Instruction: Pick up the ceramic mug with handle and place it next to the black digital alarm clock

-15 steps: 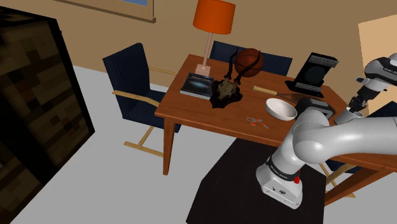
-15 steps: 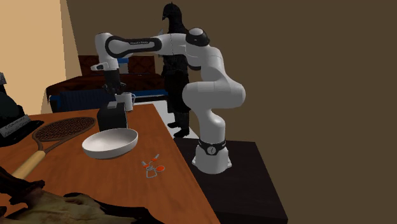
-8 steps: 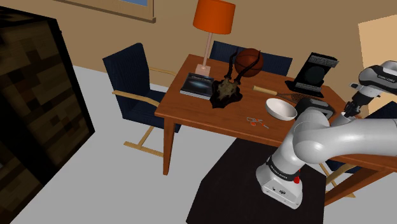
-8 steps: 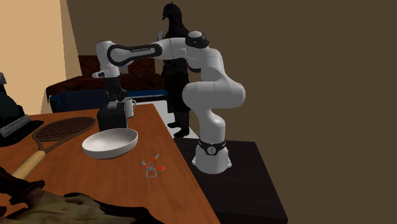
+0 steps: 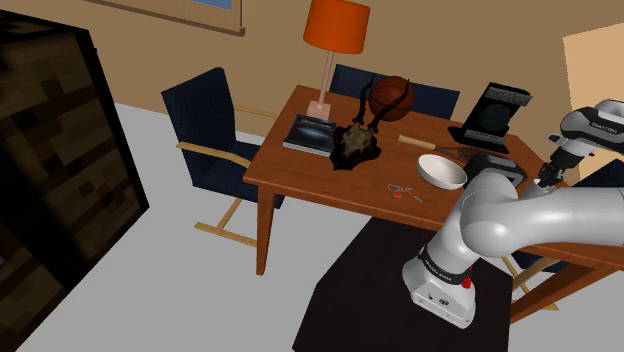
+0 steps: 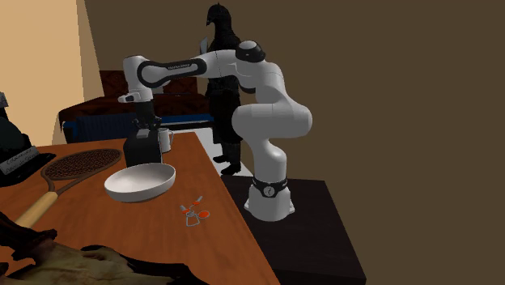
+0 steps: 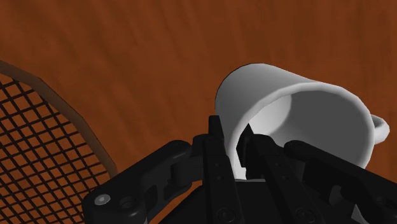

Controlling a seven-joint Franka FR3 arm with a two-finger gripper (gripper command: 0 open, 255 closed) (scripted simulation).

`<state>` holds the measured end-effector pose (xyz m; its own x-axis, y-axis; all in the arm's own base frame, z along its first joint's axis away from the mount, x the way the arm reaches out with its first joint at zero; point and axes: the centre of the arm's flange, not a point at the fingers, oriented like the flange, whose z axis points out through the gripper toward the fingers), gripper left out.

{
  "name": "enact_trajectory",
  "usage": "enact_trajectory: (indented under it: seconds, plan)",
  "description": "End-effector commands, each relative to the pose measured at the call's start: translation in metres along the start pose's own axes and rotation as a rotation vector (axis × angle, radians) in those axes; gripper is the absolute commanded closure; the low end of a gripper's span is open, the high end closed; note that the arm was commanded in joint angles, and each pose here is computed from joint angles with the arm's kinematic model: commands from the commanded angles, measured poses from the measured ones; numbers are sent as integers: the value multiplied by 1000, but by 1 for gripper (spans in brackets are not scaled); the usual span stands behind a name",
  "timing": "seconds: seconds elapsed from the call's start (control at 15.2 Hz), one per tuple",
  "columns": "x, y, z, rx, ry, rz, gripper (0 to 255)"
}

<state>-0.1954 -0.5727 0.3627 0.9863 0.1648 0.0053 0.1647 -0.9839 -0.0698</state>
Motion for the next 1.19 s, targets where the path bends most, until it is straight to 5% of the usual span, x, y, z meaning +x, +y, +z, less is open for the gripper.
enact_trajectory:
  seconds: [0.0, 0.07, 0.4, 0.66, 1.12]
  plan:
    - [0, 0, 0, 0, 0, 0, 255]
    - [0, 0, 0, 0, 0, 0, 0]
    - [0, 0, 0, 0, 0, 0, 0]
    - [0, 0, -50, 0, 0, 0, 0]
    - [0, 0, -50, 0, 0, 0, 0]
